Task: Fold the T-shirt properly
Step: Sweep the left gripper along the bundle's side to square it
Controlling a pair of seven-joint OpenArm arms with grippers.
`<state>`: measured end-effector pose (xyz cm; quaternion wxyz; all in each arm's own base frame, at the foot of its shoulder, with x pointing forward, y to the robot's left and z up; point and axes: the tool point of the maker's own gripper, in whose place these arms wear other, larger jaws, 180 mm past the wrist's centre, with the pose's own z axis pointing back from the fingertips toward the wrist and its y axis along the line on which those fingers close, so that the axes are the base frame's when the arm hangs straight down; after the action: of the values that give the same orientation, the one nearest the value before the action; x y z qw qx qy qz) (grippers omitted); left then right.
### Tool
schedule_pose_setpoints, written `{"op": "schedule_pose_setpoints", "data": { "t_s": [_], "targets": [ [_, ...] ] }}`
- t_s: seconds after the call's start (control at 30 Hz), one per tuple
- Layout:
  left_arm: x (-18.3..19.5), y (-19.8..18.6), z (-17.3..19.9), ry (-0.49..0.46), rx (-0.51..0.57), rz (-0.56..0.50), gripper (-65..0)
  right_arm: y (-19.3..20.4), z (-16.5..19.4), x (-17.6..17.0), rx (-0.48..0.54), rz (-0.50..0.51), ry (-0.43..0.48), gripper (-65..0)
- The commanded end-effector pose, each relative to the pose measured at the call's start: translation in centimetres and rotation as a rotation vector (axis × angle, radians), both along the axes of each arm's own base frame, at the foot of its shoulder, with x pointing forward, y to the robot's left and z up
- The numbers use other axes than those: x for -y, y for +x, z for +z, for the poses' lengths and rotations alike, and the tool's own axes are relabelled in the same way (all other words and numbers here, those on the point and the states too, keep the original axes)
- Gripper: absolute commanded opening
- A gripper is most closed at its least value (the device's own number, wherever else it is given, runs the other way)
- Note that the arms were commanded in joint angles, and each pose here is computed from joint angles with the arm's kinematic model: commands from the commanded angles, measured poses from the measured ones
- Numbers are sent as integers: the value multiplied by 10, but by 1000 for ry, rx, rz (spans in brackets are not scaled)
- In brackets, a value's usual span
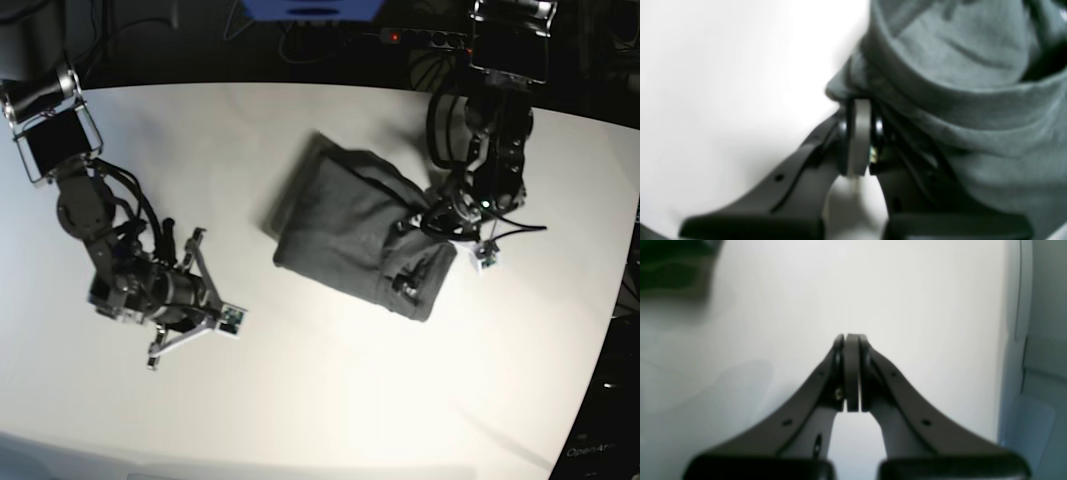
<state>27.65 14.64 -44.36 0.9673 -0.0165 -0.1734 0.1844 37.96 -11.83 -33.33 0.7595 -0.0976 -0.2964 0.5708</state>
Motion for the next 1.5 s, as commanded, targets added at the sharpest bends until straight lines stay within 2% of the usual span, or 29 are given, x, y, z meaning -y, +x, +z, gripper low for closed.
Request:
{"op": "schedule_pose_setpoints", "data": {
  "t_s": [0.0, 0.17, 0.4, 0.53, 0.67, 0.8, 0.93, 1.03, 1.17, 1.33, 1.47],
  "targets": [
    [-4, -12, -12, 9, -65, 11, -622, 15, 21, 11, 64, -35, 12, -649],
    [-9, 13, -5, 30, -6, 19, -622, 19, 31, 54, 91, -165, 38, -649],
    [-23, 64, 12, 92, 102, 36, -622, 10, 27, 82, 94, -216, 59, -649],
    [-22, 85, 11, 195, 137, -24, -622, -4, 16, 98, 78, -257, 85, -649],
    [-8, 105, 9, 242, 179, -76, -622, -16, 12, 123, 78, -321, 98, -649],
    [1, 116, -2, 271, 186, -109, -622, -27, 14, 158, 93, -429, 109, -649],
    [0, 129, -4, 304, 222, -118, -622, -37, 12, 176, 90, -483, 107, -649],
    [9, 141, -2, 343, 272, -169, -622, -47, 6, 183, 74, -503, 99, -649],
    [25, 148, -8, 346, 264, -195, -622, -57, 6, 191, 75, -524, 95, -649],
    [66, 158, -12, 281, 321, -334, -622, -67, 20, 186, 114, -499, 82, -649],
    [88, 162, -10, 251, 370, -371, -622, -73, 29, 187, 142, -498, 74, -649]
  ]
}}
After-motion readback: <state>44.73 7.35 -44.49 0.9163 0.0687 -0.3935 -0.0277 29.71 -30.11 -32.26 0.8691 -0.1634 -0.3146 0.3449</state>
